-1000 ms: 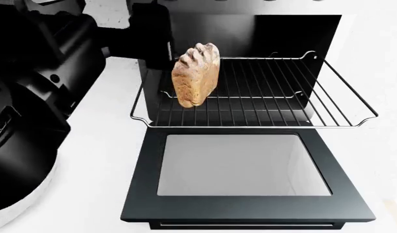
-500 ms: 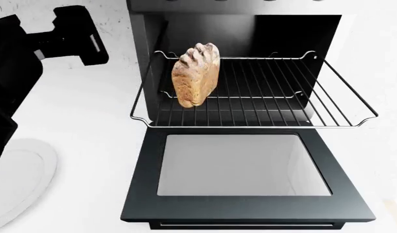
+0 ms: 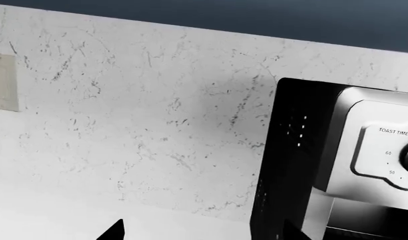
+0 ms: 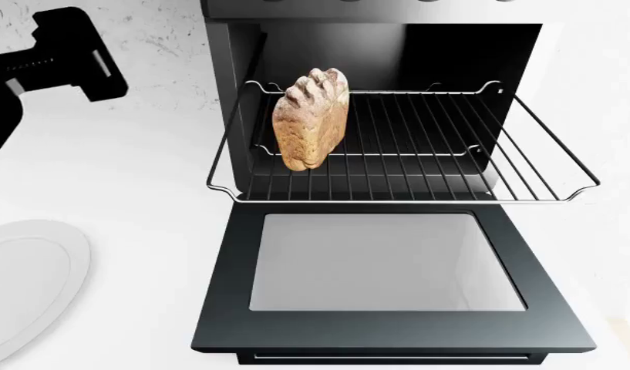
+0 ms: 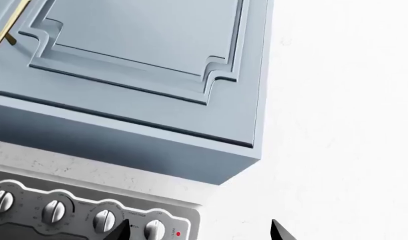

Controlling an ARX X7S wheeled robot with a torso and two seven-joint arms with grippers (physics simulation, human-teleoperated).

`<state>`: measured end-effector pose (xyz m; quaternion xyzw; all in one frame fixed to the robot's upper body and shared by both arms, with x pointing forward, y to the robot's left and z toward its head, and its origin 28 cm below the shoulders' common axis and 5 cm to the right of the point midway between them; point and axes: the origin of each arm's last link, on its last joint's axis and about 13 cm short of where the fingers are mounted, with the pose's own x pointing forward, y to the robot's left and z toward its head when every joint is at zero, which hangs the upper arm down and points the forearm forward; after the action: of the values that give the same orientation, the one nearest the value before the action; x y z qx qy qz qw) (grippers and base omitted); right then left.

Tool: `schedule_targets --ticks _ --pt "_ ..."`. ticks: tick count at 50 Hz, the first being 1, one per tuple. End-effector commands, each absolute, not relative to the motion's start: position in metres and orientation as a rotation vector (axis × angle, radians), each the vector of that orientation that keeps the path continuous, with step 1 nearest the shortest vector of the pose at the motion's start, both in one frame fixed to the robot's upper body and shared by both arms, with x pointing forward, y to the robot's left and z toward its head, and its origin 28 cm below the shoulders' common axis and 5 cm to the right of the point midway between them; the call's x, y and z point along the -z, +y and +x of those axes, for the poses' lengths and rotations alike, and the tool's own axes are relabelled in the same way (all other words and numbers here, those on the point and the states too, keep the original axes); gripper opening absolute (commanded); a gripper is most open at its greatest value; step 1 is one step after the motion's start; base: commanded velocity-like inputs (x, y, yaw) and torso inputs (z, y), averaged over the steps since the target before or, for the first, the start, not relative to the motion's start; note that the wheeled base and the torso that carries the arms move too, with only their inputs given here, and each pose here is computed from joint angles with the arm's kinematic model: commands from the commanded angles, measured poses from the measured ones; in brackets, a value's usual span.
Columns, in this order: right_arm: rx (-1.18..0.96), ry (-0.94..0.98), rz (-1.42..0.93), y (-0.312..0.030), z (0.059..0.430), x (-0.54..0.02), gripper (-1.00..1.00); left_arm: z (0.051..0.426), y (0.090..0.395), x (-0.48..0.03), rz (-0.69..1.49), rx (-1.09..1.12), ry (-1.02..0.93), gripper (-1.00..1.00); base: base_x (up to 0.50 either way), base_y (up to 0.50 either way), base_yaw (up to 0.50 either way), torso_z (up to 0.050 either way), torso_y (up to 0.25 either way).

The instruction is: Place the bread on the top rack of the toaster oven.

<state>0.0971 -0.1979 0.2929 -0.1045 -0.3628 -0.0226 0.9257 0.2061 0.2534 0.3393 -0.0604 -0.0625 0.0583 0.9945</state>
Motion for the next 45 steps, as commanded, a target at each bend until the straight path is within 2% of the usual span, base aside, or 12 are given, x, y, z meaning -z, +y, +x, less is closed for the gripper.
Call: schedule_targets --ticks 1,16,28,45 --pt "0.06 -0.741 -0.228 -0.195 0.101 -0.295 1.0 0.208 0.258 -0.335 -0.126 -0.124 -0.11 1.0 0.0 0.0 0.0 0.0 0.0" --pt "0.087 -0.742 -0.241 -0.188 0.108 -0.294 1.0 0.217 0.258 -0.332 -0.129 -0.119 -0.101 1.0 0.0 0.0 0.0 0.0 0.0" --pt "0.102 -0.739 -0.236 -0.198 0.099 -0.293 1.0 0.213 0.258 -0.326 -0.125 -0.106 -0.102 1.0 0.0 0.0 0.0 0.0 0.0" --pt "0.12 -0.79 -0.21 -0.192 0.104 -0.285 1.0 0.195 0.262 -0.313 -0.119 -0.066 -0.19 1.0 0.0 0.0 0.0 0.0 0.0"
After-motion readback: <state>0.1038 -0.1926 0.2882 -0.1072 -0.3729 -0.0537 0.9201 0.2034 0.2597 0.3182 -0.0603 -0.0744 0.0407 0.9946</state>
